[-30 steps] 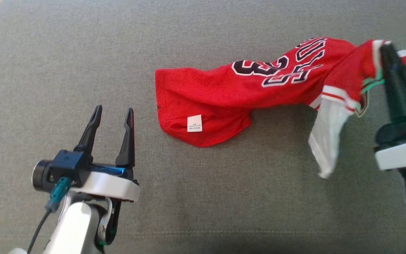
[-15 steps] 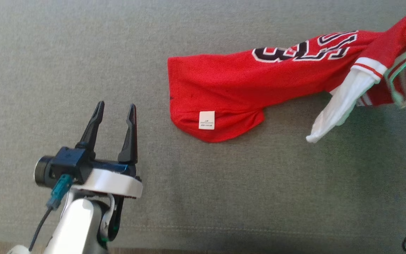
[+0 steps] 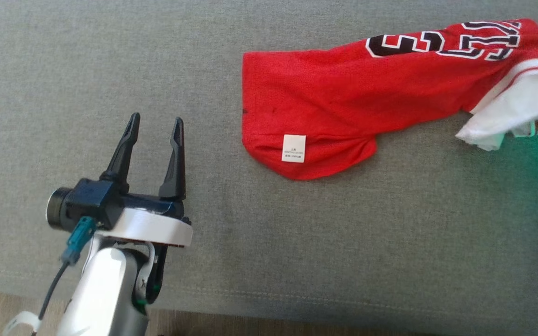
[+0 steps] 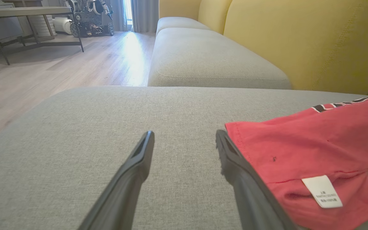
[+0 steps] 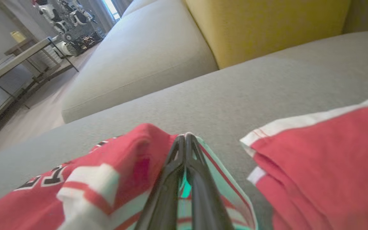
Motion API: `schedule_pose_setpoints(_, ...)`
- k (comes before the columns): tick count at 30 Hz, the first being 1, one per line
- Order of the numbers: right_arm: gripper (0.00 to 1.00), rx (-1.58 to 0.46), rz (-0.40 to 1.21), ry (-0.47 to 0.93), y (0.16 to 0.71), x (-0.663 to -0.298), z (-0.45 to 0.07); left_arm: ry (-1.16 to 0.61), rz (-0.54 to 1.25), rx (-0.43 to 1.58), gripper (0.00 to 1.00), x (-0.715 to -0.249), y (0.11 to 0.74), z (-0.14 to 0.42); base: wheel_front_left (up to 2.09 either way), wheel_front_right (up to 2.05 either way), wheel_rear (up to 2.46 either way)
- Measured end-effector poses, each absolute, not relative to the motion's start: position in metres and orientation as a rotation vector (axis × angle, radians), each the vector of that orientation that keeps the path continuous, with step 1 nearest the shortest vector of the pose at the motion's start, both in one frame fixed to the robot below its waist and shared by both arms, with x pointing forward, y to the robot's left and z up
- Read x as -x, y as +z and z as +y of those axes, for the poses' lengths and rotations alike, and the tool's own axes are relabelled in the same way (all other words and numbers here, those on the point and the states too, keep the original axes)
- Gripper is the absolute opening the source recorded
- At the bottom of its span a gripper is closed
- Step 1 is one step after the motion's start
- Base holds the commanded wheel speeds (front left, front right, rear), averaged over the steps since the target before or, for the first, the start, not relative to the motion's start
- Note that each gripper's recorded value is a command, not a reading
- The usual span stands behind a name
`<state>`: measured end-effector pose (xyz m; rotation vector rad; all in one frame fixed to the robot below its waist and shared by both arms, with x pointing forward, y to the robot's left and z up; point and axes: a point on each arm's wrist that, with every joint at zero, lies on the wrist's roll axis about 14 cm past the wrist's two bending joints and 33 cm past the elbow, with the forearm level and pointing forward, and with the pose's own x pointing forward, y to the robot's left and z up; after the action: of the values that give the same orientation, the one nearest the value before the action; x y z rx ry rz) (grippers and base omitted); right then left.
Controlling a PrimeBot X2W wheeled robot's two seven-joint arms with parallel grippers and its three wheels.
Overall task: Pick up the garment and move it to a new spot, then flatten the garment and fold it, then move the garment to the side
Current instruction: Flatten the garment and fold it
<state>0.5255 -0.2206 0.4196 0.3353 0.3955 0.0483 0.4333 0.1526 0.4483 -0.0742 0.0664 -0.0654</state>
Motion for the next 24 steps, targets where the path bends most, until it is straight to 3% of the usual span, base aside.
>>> schedule_pose_setpoints(1, 0.0, -0.337, 0.397, 0.038, 0.417, -0.525, -0.223, -0.07, 0.067, 0.074, 1.0, -0.434, 0.448, 0.151, 0.0, 0.0, 0.0)
schedule_pose_setpoints(2, 0.43, -0.336, 0.392, 0.032, 0.417, -0.525, -0.225, -0.076, 0.067, 0.077, 1.0, -0.434, 0.448, 0.149, 0.0, 0.0, 0.0)
schedule_pose_setpoints(3, 1.0, -0.335, 0.385, 0.027, 0.418, -0.524, -0.227, -0.08, 0.066, 0.081, 1.0, -0.435, 0.448, 0.147, 0.0, 0.0, 0.0)
schedule_pose_setpoints(12, 1.0, -0.288, 0.188, 0.012, 0.47, -0.514, -0.238, -0.116, 0.025, 0.079, 1.0, -0.44, 0.461, 0.135, 0.0, 0.0, 0.0)
schedule_pose_setpoints(24, 1.0, -0.115, -0.007, 0.054, 0.529, -0.46, -0.208, -0.152, 0.0, 0.073, 1.0, -0.425, 0.475, 0.126, 0.0, 0.0, 0.0)
